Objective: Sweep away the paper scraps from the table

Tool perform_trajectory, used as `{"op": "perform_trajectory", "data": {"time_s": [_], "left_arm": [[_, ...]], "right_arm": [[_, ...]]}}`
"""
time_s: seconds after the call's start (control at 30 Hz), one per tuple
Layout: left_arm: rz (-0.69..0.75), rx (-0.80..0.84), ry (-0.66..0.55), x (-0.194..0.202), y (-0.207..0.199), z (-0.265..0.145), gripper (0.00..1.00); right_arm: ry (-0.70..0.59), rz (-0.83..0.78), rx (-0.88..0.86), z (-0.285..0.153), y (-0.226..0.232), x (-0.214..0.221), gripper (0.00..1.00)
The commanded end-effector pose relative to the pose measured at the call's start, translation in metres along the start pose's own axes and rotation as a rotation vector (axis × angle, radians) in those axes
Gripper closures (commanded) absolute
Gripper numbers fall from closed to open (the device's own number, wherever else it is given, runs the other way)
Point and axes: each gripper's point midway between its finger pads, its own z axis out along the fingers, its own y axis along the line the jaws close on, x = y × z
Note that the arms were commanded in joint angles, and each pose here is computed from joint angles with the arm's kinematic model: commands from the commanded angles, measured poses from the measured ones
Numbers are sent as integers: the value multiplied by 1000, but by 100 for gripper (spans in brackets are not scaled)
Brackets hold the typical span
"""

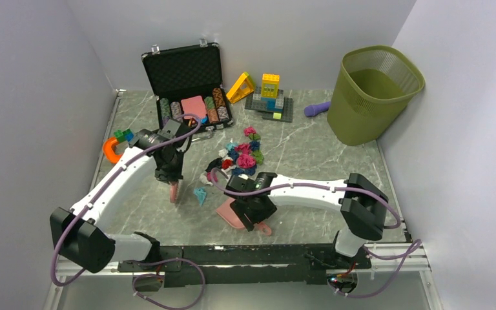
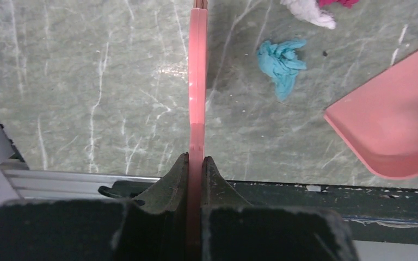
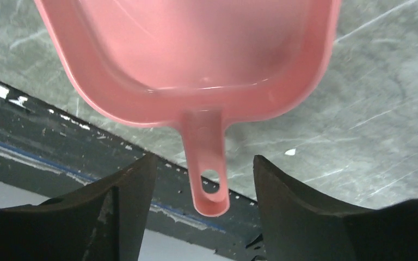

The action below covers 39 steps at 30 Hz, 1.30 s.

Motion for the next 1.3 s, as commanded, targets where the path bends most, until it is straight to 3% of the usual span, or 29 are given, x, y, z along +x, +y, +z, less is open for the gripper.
{"op": "perform_trajectory", "data": {"time_s": [0.0, 0.23, 0.4, 0.7, 0.83, 1.0, 1.07, 1.27], "left_arm": [[-47, 103, -78, -13, -16, -8, 100], [-35, 147, -64, -13, -25, -2, 100], [-37, 149, -43, -12, -29, 2, 100], [-21, 224, -10, -19, -51, 17, 100], [-24, 246, -17, -28, -58, 19, 100], [-19, 322, -25, -38, -75, 13, 100], [-17, 345, -27, -41, -82, 11, 100], [-9, 432, -24, -40, -102, 8, 100]], "right_arm": [[-190, 39, 1, -11, -3, -28, 29], [-363, 89, -80, -16, 0, -16, 23], [-369, 110, -57, -6, -1, -2, 24], [-397, 85, -52, 9, 5, 2, 34], [-388, 59, -24, 9, 5, -2, 49], [-389, 47, -16, 10, 7, -7, 86], [-399, 51, -20, 8, 7, -8, 96], [-396, 40, 4, 0, 4, -11, 100]]}}
